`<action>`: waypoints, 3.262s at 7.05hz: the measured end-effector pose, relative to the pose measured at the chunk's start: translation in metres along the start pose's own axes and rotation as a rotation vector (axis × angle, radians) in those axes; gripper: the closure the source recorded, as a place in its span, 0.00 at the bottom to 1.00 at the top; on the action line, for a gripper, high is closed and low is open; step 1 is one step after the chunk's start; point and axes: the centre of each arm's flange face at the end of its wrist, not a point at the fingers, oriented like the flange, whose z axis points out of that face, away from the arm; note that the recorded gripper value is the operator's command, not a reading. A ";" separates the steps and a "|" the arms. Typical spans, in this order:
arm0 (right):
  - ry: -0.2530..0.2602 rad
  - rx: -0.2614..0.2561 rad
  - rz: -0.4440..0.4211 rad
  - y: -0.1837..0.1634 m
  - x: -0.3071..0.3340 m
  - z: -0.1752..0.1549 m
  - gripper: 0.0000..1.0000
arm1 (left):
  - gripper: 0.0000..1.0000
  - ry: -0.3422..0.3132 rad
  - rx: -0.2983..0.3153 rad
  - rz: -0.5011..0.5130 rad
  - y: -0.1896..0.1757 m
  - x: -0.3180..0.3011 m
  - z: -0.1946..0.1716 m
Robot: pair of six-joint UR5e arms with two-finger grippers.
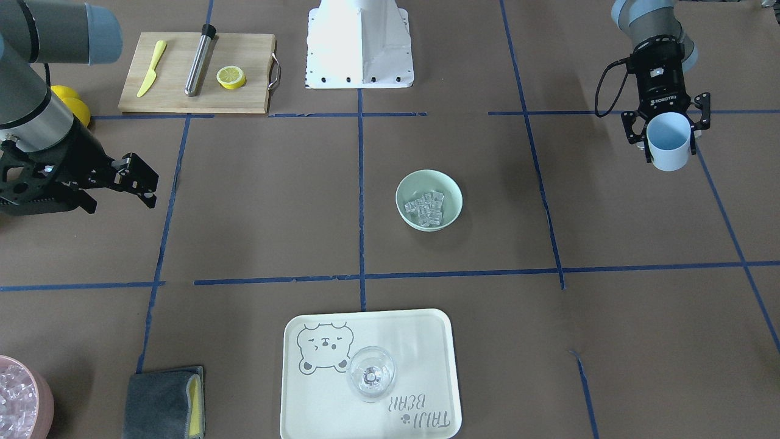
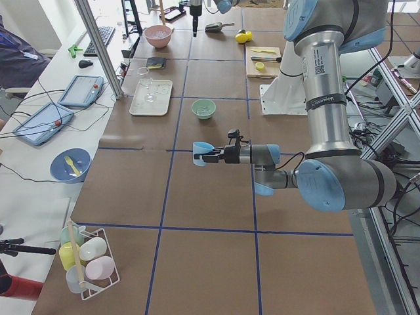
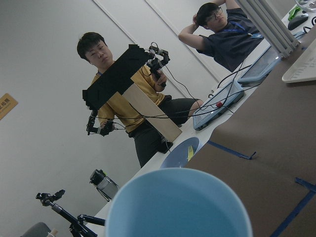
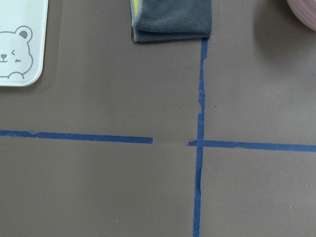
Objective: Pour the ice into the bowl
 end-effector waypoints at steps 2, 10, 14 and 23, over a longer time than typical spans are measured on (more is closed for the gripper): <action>0.000 0.001 -0.001 0.000 0.000 0.000 0.00 | 1.00 0.002 -0.004 -0.231 0.017 0.003 0.003; 0.001 0.001 0.000 0.000 0.000 0.000 0.00 | 1.00 0.019 -0.031 -0.526 0.054 0.014 0.012; 0.001 0.000 0.001 0.000 0.001 0.000 0.00 | 1.00 0.066 -0.136 -0.692 0.087 0.023 0.012; 0.002 -0.001 0.001 0.000 0.001 0.001 0.00 | 0.64 -0.013 -0.121 -0.601 0.106 0.041 0.024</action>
